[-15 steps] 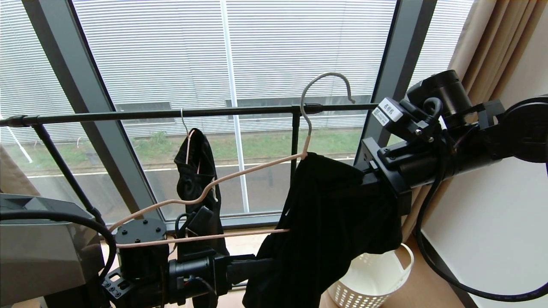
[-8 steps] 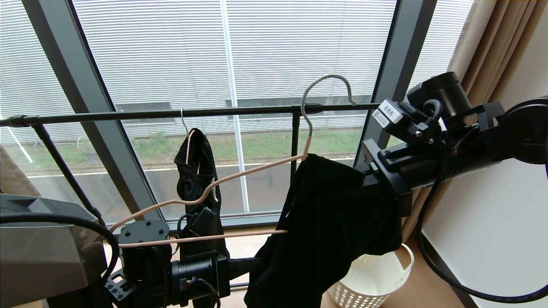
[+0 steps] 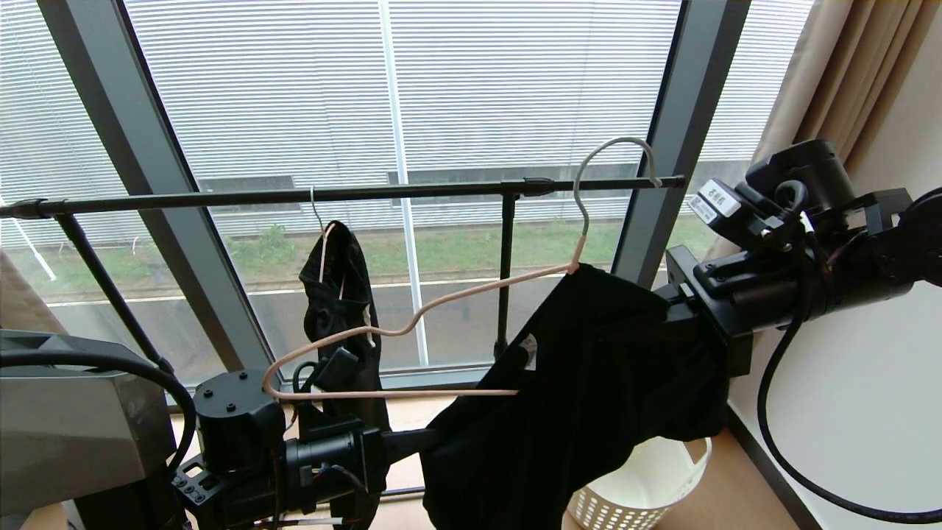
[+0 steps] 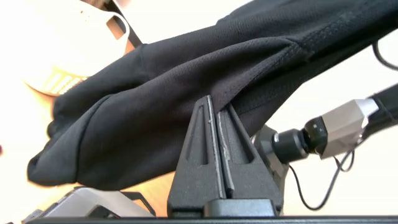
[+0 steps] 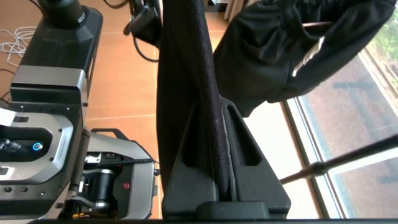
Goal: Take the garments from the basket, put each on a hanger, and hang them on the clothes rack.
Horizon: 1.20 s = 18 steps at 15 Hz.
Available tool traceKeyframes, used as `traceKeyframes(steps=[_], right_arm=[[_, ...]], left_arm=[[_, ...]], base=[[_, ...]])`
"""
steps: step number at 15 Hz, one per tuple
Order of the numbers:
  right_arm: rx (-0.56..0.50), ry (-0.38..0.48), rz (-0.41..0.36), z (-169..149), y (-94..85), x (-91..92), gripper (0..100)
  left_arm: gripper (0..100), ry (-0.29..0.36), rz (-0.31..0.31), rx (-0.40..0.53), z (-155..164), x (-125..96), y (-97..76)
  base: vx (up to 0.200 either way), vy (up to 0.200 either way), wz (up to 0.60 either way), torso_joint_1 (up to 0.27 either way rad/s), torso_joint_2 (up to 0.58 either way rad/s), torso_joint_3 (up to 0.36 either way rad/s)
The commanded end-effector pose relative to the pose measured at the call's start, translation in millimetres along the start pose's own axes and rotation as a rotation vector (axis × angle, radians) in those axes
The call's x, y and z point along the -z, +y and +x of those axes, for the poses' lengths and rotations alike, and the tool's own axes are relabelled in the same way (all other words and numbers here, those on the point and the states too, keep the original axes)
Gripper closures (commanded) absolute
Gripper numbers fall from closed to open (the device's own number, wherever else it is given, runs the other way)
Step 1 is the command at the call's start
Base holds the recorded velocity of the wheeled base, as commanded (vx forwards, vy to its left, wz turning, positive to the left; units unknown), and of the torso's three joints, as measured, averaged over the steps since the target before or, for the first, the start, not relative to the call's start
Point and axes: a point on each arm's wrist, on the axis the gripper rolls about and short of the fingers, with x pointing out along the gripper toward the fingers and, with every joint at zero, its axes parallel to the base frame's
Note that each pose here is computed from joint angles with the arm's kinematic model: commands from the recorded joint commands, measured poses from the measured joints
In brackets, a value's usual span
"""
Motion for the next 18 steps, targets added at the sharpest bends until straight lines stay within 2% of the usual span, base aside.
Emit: traceKeyframes(steps=[1, 3, 5, 10, 13, 15, 18], right_arm=[[0.005, 0.016, 0.016, -0.5, 5.6, 14.8, 100], [0.037, 0.014, 0.013, -1.6, 5.6, 32.0, 100], [0.077, 0.012, 0.025, -5.8, 12.8, 57.6, 100], [0.128, 0.029, 0.089, -22.5, 35.5, 85.1, 100], [0.189, 0.054, 0.100, -31.5, 32.5, 89.0, 100], [0.249, 0.055, 0.078, -40.6, 32.4, 89.9, 100], [0.315, 0.106, 0.076, -42.5, 31.1, 95.2, 100]], left_arm=[[100, -0.021, 0.004, -0.006, -2.7, -4.8, 1.7], [100, -0.033, 0.008, -0.008, -4.6, -7.2, 1.9], [100, -0.044, 0.010, -0.013, -6.5, -9.7, 2.7], [100, -0.045, 0.010, -0.016, -6.9, -9.8, 3.5], [100, -0.045, 0.012, -0.016, -7.2, -9.7, 3.3], [100, -0.045, 0.011, -0.017, -7.3, -9.7, 3.8], [100, -0.058, 0.011, -0.025, -9.7, -12.3, 5.5]], base=[[0.000, 0.000, 0.00, 0.000, 0.00, 0.000], [0.000, 0.000, 0.00, 0.000, 0.00, 0.000], [0.000, 0.000, 0.00, 0.000, 0.00, 0.000], [0.000, 0.000, 0.00, 0.000, 0.00, 0.000], [0.000, 0.000, 0.00, 0.000, 0.00, 0.000], [0.000, 0.000, 0.00, 0.000, 0.00, 0.000], [0.000, 0.000, 0.00, 0.000, 0.00, 0.000]])
